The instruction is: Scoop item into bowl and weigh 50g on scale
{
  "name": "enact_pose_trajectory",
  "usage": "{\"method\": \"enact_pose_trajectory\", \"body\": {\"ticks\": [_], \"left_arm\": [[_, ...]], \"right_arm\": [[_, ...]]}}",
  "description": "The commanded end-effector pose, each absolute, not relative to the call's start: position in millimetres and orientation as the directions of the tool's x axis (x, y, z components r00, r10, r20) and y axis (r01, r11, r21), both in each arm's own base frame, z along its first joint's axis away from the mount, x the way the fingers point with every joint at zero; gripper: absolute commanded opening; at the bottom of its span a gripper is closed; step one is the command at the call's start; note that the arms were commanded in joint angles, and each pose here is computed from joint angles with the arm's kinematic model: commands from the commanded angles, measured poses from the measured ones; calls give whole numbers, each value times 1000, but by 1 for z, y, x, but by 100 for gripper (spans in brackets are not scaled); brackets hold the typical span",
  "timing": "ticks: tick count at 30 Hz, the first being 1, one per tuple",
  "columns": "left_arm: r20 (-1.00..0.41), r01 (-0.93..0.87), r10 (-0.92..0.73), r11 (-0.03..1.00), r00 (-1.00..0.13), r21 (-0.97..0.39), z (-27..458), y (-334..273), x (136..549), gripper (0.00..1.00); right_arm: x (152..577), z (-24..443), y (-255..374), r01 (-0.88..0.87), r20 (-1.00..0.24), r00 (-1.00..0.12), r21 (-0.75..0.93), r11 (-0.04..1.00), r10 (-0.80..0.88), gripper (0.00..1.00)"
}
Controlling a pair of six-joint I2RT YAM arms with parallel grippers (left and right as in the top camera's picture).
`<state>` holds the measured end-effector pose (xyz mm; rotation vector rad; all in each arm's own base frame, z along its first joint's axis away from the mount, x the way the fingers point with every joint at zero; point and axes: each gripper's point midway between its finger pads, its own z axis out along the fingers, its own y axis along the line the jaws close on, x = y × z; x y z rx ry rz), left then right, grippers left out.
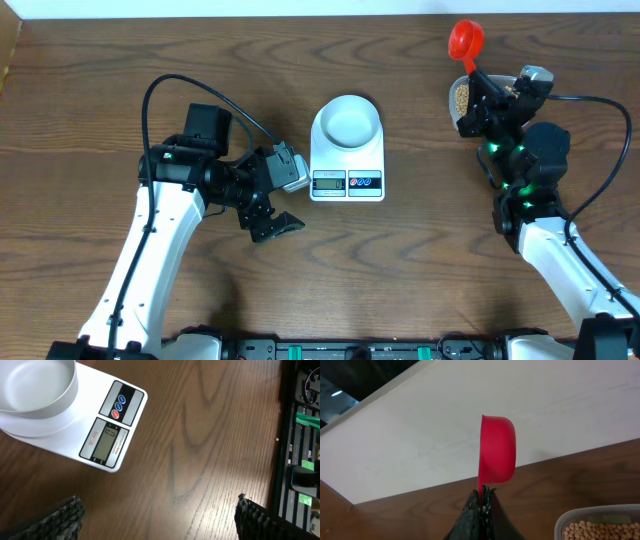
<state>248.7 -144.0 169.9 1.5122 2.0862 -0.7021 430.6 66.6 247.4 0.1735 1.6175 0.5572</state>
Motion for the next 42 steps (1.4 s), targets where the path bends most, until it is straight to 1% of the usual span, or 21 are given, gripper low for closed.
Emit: {"method": "enact_pose_trajectory", "body": {"ticks": [1,6,10,13,15,16,19,23,28,32,38,39,41,42], "left_arm": [[-661,964,707,243,-252,-108,179,-147,251,98],[-631,962,732,258,-257,-93,174,-141,253,98],[-658,965,712,242,-246,-98,178,-145,252,98],[-691,980,698,176,-191,-94,183,-151,245,98],[-697,991,705,101,-132,-86,183,-152,232,98],[-695,992,708,88,-125,-89,182,-151,229,98],[-692,992,712,73,-122,-100,182,-149,224,98],[-688,994,717,73,-110,-83,181,-148,227,98],[-683,992,722,124,-114,-35,180,-138,243,98],[-693,972,695,230,-192,-39,183,-129,261,98],[-694,969,690,242,-203,-43,183,-127,262,98],[-696,948,663,308,-275,-82,184,-127,268,98],[-697,918,626,379,-349,-118,186,-124,276,98],[-698,909,616,396,-365,-126,187,-123,278,98]], "right_arm": [[434,259,65,-221,-902,-108,432,874,418,1],[434,259,65,-221,-902,-109,432,874,418,1],[434,259,65,-221,-902,-109,432,874,418,1],[434,259,65,-221,-902,-109,432,874,418,1],[434,259,65,-221,-902,-110,432,874,418,1],[434,259,65,-221,-902,-110,432,874,418,1],[434,258,65,-220,-902,-112,433,874,418,1],[434,258,65,-220,-901,-112,433,874,418,1],[434,258,65,-219,-901,-112,433,874,418,1],[434,258,65,-219,-901,-112,433,874,418,1],[434,258,65,-219,-901,-113,433,874,418,1],[434,258,66,-220,-901,-113,433,874,418,1],[434,258,65,-219,-901,-113,433,874,418,1],[434,258,65,-220,-901,-113,433,874,418,1]]}}
